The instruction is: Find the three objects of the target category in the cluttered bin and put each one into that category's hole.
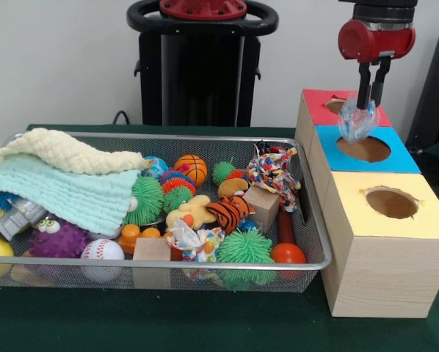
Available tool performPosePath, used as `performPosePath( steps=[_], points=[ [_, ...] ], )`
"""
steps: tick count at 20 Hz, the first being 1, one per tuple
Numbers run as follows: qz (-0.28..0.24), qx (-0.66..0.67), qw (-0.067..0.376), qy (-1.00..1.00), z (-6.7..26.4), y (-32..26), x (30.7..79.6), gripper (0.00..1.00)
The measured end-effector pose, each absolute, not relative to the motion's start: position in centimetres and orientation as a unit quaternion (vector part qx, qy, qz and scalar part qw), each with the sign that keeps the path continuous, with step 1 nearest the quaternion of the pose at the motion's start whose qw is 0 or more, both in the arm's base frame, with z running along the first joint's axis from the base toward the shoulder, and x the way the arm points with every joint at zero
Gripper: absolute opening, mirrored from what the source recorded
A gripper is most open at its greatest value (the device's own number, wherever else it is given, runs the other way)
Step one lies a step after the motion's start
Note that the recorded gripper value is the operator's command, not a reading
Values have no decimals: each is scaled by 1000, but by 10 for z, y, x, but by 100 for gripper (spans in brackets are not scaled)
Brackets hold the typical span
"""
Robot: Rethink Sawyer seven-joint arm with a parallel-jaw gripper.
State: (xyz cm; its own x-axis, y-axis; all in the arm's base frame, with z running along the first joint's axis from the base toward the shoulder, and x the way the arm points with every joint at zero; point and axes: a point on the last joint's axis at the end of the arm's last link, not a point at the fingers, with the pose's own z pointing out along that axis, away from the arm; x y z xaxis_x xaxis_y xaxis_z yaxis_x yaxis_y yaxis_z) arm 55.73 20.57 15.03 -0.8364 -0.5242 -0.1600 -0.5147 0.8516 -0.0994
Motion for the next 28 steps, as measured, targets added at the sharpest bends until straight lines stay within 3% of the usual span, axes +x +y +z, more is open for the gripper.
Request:
performPosePath(
  steps=[28],
  points=[
    [-24, -270, 87, 959, 143, 206, 556, 0]
  ],
)
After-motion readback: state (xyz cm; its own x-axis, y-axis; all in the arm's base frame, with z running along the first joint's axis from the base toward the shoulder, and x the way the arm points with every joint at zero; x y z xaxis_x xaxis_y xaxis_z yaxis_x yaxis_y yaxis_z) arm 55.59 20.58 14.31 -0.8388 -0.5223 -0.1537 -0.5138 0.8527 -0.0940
